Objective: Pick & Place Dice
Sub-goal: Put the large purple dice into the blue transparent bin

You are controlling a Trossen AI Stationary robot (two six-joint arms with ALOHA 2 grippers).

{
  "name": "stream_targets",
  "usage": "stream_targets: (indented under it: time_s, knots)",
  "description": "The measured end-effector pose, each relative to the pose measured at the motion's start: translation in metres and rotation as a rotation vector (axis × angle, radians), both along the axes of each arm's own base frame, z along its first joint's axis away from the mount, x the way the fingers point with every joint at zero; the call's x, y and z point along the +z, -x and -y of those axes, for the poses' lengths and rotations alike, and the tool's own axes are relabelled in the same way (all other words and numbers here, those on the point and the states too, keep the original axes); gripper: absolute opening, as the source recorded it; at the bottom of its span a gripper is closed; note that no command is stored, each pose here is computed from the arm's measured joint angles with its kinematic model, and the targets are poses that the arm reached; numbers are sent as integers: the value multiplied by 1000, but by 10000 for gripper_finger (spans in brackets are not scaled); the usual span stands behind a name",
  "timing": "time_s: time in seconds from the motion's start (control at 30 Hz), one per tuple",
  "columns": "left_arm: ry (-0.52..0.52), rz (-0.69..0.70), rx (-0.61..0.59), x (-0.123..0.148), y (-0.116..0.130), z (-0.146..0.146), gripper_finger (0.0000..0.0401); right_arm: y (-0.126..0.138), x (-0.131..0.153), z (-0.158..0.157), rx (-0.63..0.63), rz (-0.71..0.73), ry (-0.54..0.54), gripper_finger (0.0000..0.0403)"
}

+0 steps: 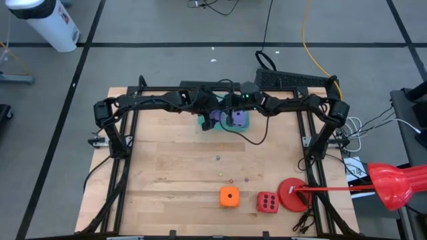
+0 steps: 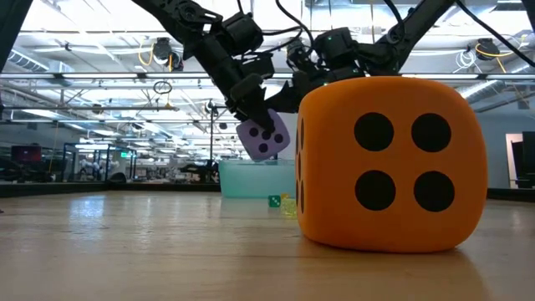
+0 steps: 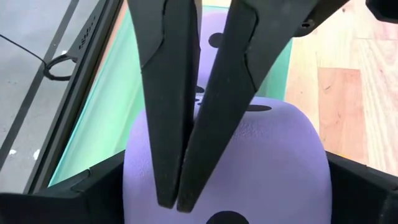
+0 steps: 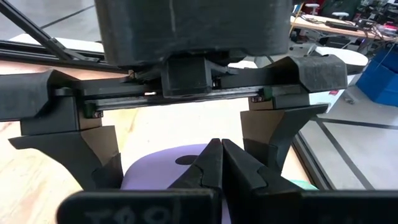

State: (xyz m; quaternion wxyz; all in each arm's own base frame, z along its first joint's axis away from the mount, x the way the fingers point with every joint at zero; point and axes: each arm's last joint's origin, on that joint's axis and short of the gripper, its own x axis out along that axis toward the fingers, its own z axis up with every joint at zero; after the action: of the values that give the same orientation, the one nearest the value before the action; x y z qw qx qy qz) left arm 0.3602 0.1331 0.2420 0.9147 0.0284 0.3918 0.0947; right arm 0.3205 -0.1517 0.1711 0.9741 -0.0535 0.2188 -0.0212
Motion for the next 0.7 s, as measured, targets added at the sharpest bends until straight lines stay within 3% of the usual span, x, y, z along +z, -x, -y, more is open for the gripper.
stream_targets:
  time_s: [0.7]
  knots:
    - [-51,24,11,20,10,2,400,2,-2,-1,5,-38,-22,0]
